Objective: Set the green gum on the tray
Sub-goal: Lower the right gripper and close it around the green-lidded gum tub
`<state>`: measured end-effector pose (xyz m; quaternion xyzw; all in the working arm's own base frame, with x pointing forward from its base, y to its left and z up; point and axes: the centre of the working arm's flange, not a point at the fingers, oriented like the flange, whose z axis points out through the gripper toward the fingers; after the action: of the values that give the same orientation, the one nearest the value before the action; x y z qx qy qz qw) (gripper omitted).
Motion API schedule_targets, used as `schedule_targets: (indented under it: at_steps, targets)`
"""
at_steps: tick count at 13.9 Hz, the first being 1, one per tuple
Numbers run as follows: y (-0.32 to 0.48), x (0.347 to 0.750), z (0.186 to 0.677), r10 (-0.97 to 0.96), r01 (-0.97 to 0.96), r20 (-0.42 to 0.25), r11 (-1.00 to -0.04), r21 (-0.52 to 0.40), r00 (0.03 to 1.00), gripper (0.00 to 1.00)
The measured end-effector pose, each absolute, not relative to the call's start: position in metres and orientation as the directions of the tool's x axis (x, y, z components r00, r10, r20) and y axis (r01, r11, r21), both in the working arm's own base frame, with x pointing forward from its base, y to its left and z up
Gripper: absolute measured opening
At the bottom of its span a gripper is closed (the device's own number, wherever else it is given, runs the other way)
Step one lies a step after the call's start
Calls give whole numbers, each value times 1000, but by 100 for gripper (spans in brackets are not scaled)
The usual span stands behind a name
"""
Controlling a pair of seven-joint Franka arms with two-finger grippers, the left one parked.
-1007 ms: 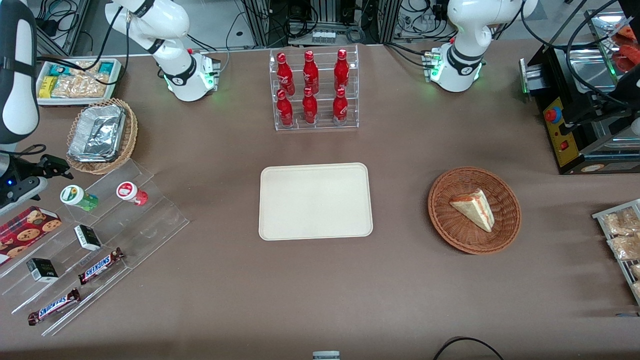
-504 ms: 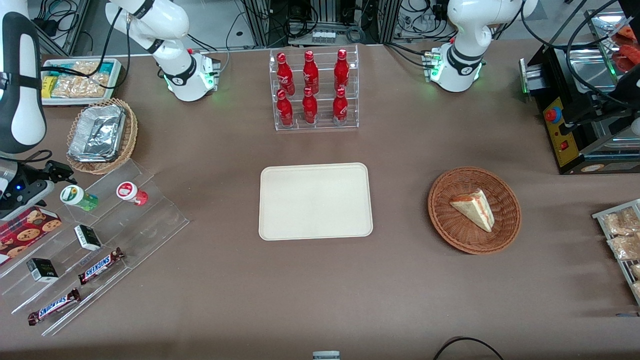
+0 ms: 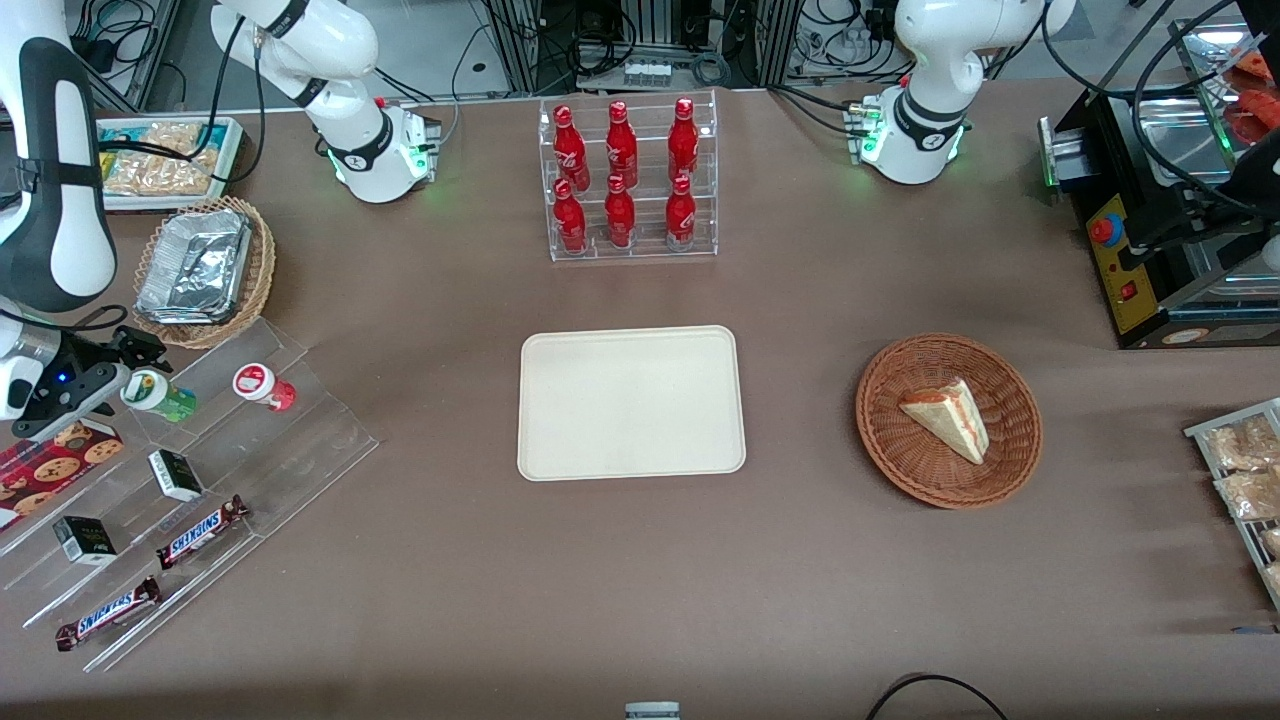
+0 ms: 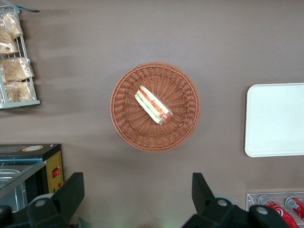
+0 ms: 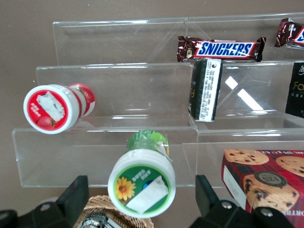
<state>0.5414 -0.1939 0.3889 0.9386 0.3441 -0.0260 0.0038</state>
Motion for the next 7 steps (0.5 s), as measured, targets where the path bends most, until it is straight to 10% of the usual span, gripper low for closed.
schedule_targets:
  at_steps: [4,7]
  targets:
    - [-193,540,380,646,646,-40,-763,3,762,94]
    - [-193,540,379,651,652,-39,-759,4,758,60]
